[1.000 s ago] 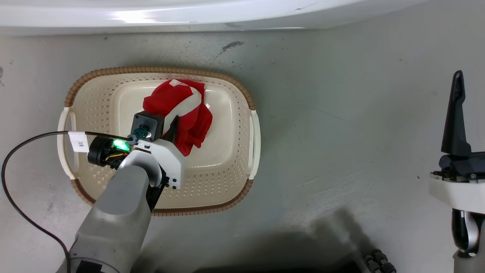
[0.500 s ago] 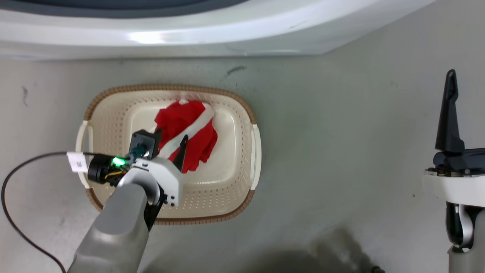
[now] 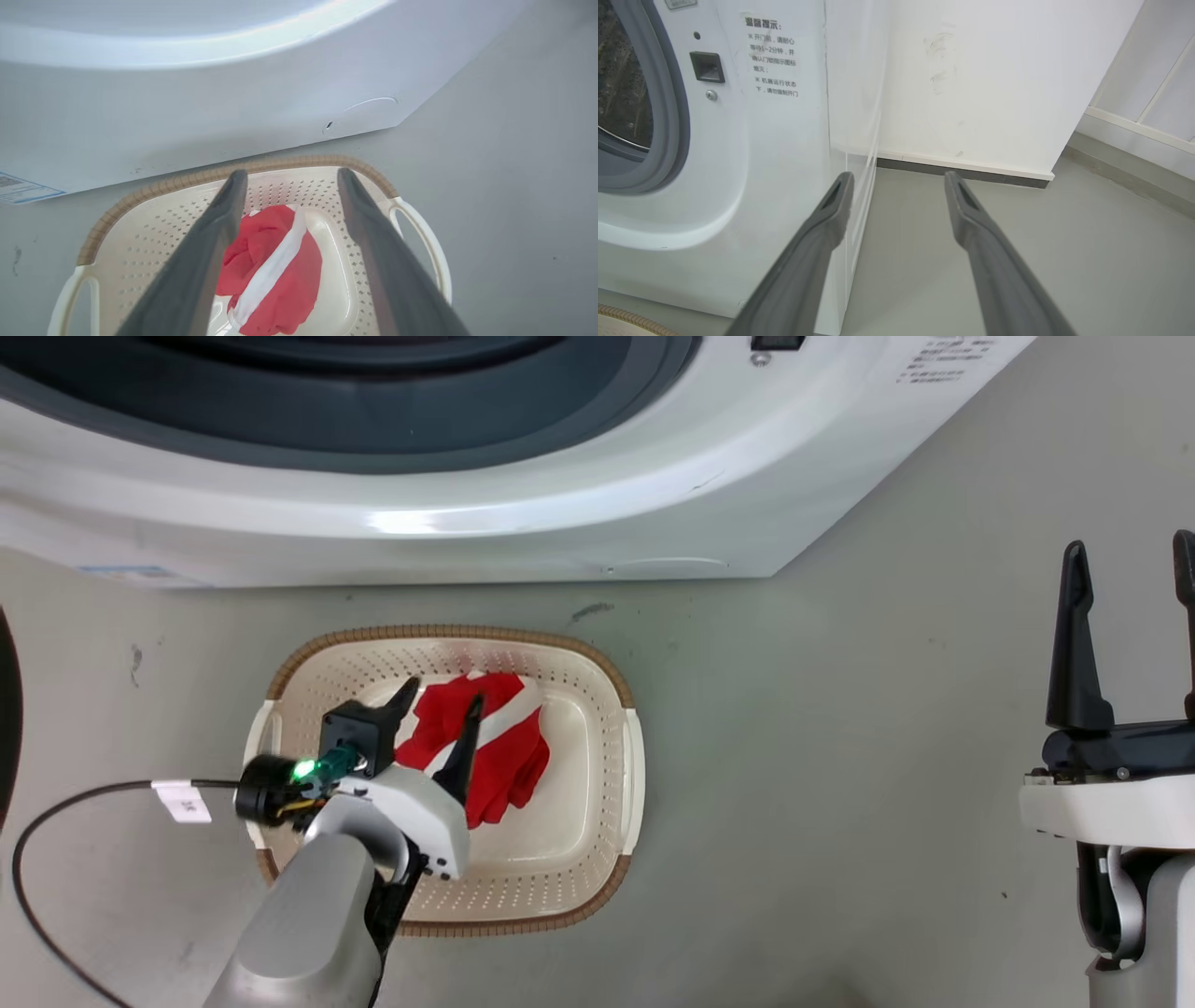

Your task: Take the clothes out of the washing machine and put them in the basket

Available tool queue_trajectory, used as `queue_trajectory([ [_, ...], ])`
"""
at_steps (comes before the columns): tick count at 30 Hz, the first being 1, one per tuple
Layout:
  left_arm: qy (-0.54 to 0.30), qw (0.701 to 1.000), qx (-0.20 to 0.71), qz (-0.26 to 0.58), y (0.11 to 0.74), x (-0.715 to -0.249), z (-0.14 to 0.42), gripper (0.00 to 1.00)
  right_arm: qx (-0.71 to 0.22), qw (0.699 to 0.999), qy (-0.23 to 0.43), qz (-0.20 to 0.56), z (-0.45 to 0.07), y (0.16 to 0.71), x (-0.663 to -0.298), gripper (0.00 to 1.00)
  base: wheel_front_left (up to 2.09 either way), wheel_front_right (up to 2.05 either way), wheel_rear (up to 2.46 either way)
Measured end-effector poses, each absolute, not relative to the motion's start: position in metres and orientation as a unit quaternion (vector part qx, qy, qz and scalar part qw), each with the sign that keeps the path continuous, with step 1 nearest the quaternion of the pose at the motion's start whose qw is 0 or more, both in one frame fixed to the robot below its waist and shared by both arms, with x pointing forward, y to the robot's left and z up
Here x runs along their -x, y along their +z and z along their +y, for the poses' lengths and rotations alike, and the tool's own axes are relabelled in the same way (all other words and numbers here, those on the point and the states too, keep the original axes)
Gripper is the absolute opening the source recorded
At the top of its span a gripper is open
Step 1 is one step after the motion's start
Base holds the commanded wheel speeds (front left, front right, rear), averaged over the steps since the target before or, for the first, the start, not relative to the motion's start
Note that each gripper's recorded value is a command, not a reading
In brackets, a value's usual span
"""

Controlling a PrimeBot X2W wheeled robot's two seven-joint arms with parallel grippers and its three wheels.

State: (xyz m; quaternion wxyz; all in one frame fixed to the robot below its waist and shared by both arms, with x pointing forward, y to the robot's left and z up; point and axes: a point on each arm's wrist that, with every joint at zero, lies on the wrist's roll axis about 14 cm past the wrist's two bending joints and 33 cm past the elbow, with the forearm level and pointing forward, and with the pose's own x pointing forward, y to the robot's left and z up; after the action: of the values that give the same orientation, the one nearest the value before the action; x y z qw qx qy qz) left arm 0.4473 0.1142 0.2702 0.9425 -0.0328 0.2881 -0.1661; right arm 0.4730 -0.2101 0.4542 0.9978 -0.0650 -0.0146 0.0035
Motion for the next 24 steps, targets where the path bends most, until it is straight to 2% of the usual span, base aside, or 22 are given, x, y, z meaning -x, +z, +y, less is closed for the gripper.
queue_trajectory([
  [11, -0.212, 0.962, 0.01, 0.171, 0.334, -0.495, 0.096, 1.0, 0.057, 0.998, -0.02, -0.017, -0.226, 0.466, -0.455, 1.0, 0.0, 0.0, 0.0],
  [18, -0.242, 0.965, -0.018, 0.095, 0.382, -0.566, 0.085, 1.0, 0.054, 0.997, -0.05, -0.008, -0.247, 0.467, -0.442, 1.0, 0.0, 0.0, 0.0],
  [24, -0.256, 0.959, -0.066, 0.104, 0.41, -0.638, 0.078, 1.0, 0.051, 0.995, -0.082, 0.016, -0.268, 0.455, -0.428, 1.0, 0.0, 0.0, 0.0],
])
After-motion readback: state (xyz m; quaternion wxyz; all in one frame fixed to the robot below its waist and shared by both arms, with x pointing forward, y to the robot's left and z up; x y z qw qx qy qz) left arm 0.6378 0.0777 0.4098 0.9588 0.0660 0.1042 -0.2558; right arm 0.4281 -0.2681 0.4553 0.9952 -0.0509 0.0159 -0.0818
